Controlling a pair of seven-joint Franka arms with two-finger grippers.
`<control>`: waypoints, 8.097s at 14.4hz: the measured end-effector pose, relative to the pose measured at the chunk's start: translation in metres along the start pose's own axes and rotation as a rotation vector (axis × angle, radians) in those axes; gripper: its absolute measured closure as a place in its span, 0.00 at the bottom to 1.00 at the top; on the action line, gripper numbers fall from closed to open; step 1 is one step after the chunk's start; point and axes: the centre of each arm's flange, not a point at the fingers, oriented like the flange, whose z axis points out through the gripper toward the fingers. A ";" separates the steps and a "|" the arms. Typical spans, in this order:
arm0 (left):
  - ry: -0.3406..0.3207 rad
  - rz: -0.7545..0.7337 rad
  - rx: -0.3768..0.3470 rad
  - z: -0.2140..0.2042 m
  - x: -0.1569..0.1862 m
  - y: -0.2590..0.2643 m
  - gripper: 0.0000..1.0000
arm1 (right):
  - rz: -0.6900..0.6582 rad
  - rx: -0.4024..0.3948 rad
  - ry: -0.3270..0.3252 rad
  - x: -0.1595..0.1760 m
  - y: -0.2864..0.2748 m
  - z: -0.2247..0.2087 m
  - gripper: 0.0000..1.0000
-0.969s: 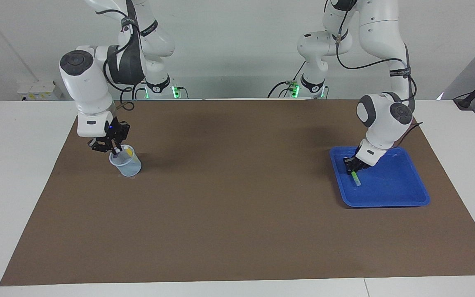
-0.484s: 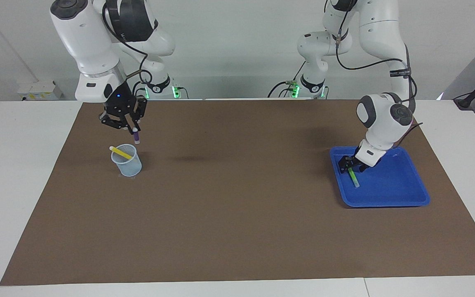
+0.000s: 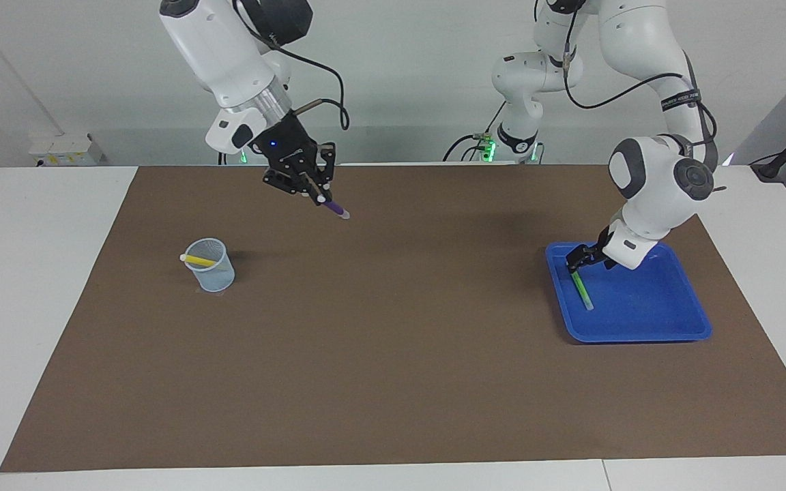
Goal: Right arm passes pens to left for tray arrangement
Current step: 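Grasp the purple pen with the right gripper and lift it toward the left gripper, then close the left gripper on the purple pen held by the right gripper, then open the right gripper and withdraw while the left gripper carries the pen, then lower the purple pen into the tray and open the left gripper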
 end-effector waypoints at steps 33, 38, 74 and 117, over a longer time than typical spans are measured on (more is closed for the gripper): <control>-0.297 -1.474 -0.507 -0.051 -0.123 0.198 0.00 | 0.360 0.252 0.174 -0.111 -0.080 0.129 0.82; -0.303 -1.476 -0.508 -0.051 -0.125 0.200 0.14 | 0.360 0.252 0.174 -0.111 -0.080 0.129 0.82; -0.254 -1.273 -0.527 -0.070 -0.128 0.176 0.82 | 0.022 0.083 0.071 -0.057 -0.017 0.118 0.00; 0.053 0.244 0.081 0.065 0.000 -0.096 0.82 | -0.498 -0.355 -0.280 0.017 0.381 0.045 0.75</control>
